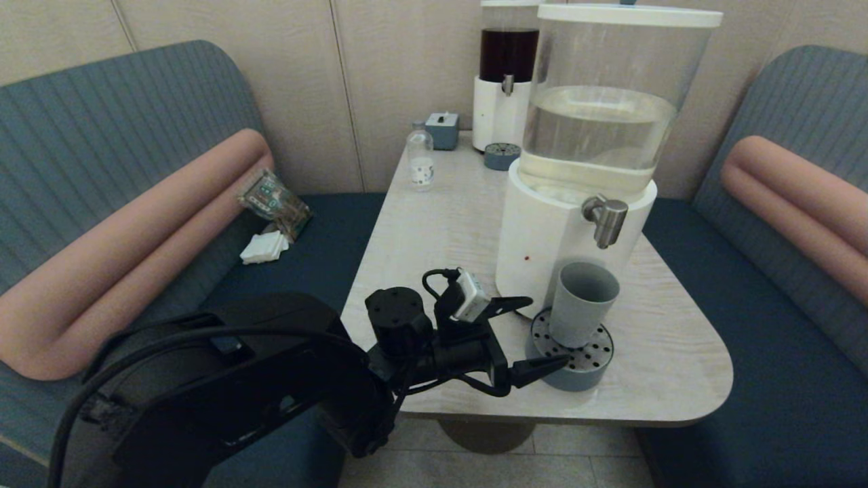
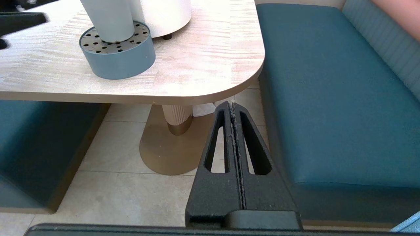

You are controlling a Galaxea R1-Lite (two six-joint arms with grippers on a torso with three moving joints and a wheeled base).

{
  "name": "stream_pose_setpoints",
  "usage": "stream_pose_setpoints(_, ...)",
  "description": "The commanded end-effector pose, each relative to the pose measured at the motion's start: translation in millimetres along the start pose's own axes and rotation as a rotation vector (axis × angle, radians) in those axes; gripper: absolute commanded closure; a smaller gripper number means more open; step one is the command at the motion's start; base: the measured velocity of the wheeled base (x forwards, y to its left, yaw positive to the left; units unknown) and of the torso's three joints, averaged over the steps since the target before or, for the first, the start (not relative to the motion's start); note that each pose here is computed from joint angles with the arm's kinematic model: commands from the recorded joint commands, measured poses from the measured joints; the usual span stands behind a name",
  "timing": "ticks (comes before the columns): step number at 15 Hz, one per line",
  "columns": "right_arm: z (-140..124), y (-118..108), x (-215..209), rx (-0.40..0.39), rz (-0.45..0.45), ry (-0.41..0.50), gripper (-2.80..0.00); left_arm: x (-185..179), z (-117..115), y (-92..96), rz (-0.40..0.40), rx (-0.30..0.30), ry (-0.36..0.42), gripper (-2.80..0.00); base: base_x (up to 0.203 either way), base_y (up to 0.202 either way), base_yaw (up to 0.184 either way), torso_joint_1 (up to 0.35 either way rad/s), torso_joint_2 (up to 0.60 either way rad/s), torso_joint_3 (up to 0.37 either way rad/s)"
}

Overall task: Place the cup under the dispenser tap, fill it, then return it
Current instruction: Place it under the water dispenser, then turn on the faucet

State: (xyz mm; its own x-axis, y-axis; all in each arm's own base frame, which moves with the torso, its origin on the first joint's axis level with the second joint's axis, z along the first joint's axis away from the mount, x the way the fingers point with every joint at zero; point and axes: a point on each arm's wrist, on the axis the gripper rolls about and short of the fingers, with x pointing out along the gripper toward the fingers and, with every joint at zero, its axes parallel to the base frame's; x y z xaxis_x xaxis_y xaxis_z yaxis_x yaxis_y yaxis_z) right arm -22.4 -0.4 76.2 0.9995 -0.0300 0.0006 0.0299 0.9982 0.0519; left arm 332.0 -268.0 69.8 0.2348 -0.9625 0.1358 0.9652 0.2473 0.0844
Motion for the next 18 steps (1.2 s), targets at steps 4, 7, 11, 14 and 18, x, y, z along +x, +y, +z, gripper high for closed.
stream_pose_setpoints(4,-0.3,0.0,0.2,0.0,0.0,0.001,0.0,-71.6,67.3,-18.1,0.123,0.022,0.012,0.0,0.0,0.0,0.0,0.0,0.0,0.0)
stream_pose_setpoints(7,-0.3,0.0,0.1,0.0,0.001,0.0,0.0,-131.6,102.5,-34.3,0.268,0.04,0.018,0.0,0.0,0.0,0.0,0.0,0.0,0.0)
stream_pose_setpoints(11,-0.4,0.0,0.1,0.0,-0.001,0.001,0.0,-190.8,163.7,-69.1,0.505,0.122,-0.121,0.0,0.0,0.0,0.0,0.0,0.0,0.0)
stream_pose_setpoints(14,-0.2,0.0,0.1,0.0,-0.001,0.0,0.0,-242.9,201.1,-108.5,0.726,0.225,-0.259,0.0,0.0,0.0,0.0,0.0,0.0,0.0)
stream_pose_setpoints(18,0.1,0.0,0.0,0.0,-0.001,-0.002,0.0,-289.9,223.2,-175.6,0.953,0.337,-0.371,0.0,0.0,0.0,0.0,0.0,0.0,0.0)
